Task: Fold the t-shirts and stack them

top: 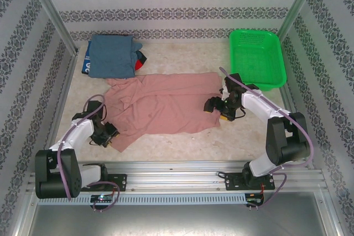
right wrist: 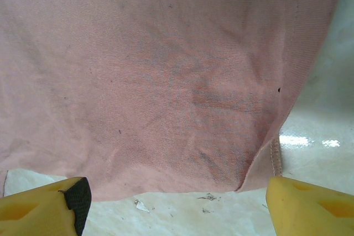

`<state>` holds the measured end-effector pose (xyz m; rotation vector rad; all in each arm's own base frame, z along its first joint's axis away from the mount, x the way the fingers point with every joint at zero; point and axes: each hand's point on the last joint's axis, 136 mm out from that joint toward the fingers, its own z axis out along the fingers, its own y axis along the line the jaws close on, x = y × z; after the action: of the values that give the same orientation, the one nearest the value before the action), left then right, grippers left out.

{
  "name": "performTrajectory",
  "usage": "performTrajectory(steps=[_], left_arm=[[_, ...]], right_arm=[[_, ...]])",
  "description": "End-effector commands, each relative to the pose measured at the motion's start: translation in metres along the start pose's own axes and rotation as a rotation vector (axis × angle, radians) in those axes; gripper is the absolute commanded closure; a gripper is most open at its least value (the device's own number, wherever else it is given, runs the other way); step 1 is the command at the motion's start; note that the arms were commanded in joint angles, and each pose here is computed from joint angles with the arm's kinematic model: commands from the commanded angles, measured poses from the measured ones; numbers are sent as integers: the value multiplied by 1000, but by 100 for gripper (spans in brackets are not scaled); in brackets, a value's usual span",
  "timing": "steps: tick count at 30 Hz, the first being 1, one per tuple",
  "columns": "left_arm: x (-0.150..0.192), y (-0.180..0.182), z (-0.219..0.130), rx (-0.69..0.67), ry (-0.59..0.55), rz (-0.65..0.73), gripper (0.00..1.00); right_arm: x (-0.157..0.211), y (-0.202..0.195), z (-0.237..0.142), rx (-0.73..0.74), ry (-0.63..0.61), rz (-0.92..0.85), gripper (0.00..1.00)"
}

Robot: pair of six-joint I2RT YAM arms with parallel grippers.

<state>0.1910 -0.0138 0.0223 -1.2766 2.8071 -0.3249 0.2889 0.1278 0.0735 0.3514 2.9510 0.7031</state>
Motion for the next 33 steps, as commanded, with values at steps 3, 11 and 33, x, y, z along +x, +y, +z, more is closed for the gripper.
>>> performTrajectory(steps=[3,11,33], left_arm=[[-8,-20,6,10,-19,58,78],[-12,-42,-29,-23,-61,209,90],[-27,-147,-22,-25,-69,439,49]], right_arm=[[-7,6,-8,-22,-14,-22,17],[-6,4,-7,-17,-7,-13,18],[-6,3,-10,-20,-11,-9,19]])
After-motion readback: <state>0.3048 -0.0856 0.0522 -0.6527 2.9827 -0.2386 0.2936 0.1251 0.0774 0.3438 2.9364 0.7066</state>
